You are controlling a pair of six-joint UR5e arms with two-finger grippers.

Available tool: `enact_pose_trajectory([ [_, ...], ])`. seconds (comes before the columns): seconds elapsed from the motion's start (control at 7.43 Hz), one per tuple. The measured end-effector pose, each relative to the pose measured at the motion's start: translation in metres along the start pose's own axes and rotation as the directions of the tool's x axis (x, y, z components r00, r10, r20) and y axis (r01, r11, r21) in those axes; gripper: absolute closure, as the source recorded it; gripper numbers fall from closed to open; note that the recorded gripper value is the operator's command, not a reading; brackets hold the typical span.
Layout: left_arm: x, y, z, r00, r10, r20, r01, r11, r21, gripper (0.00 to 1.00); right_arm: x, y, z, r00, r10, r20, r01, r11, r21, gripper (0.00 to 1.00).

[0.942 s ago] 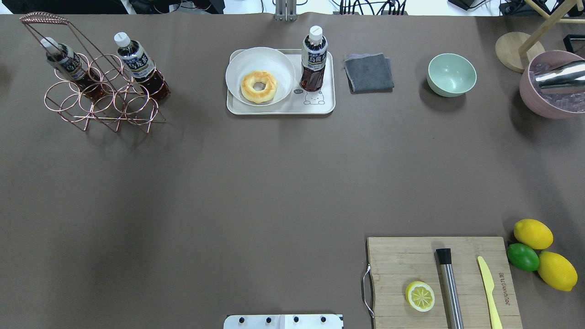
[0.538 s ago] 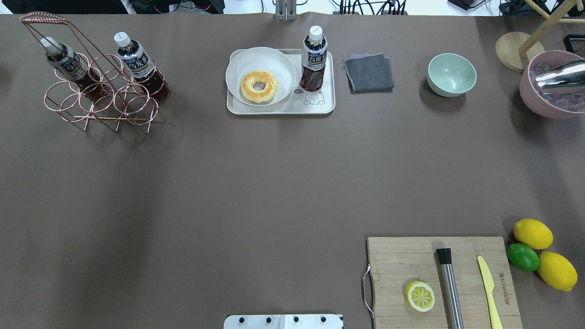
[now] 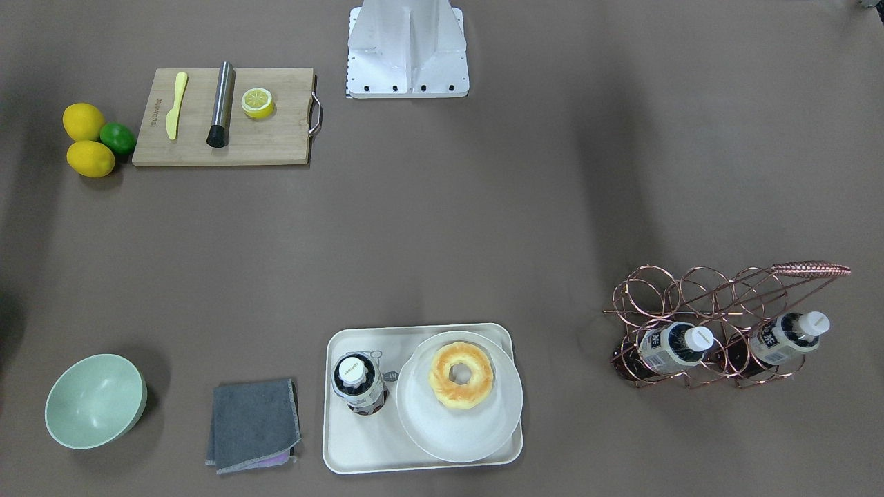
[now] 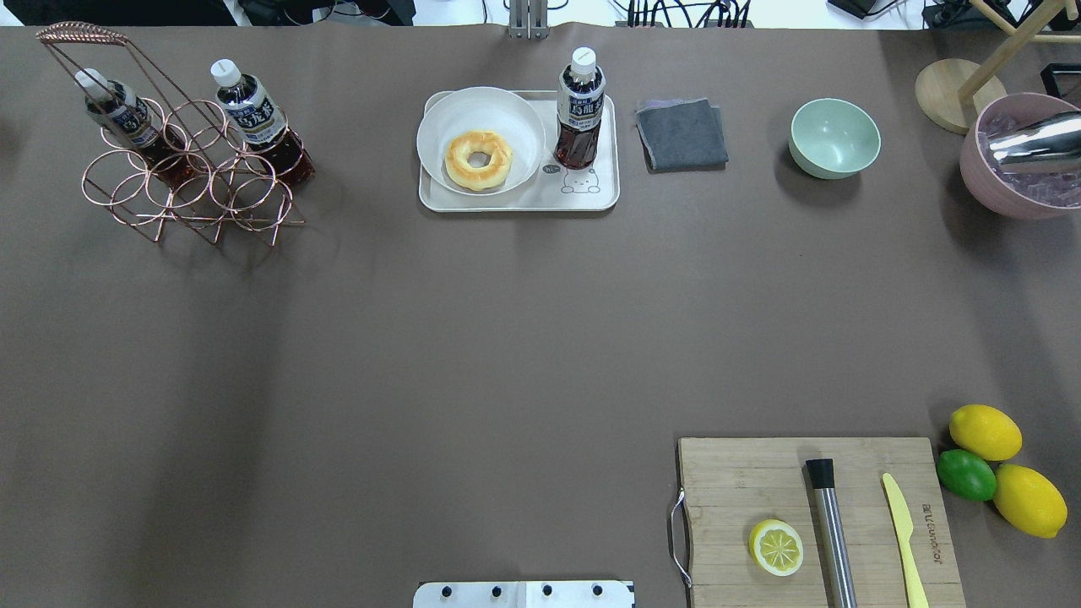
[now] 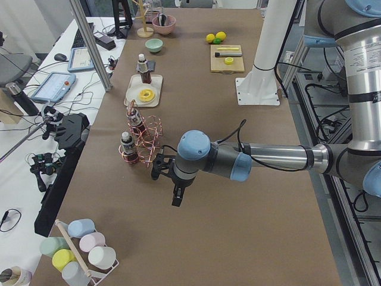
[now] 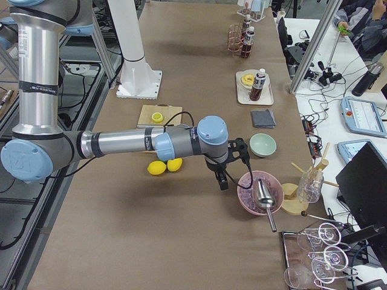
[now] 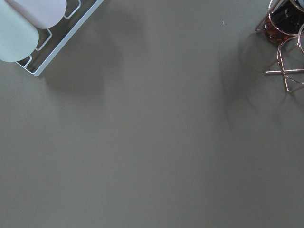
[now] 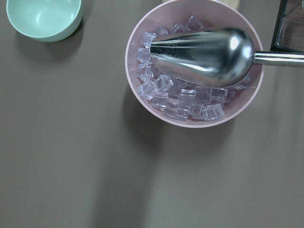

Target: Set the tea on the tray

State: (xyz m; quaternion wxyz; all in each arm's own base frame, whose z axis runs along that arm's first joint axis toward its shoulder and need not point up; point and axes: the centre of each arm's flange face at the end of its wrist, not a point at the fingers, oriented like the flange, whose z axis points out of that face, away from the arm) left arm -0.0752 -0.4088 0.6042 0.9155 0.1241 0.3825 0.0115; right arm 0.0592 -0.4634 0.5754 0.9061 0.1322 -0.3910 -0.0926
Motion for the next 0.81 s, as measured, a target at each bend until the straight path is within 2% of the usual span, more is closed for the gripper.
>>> enact_pose_trajectory([
  [0.81, 0.005, -0.013, -0.005, 1.000, 0.014, 0.001, -0.014, 1.000, 0.020, 0.03, 0.000, 0.003, 0.001, 1.000, 0.001, 0.004, -0.001, 1.000, -0.001, 0.00],
])
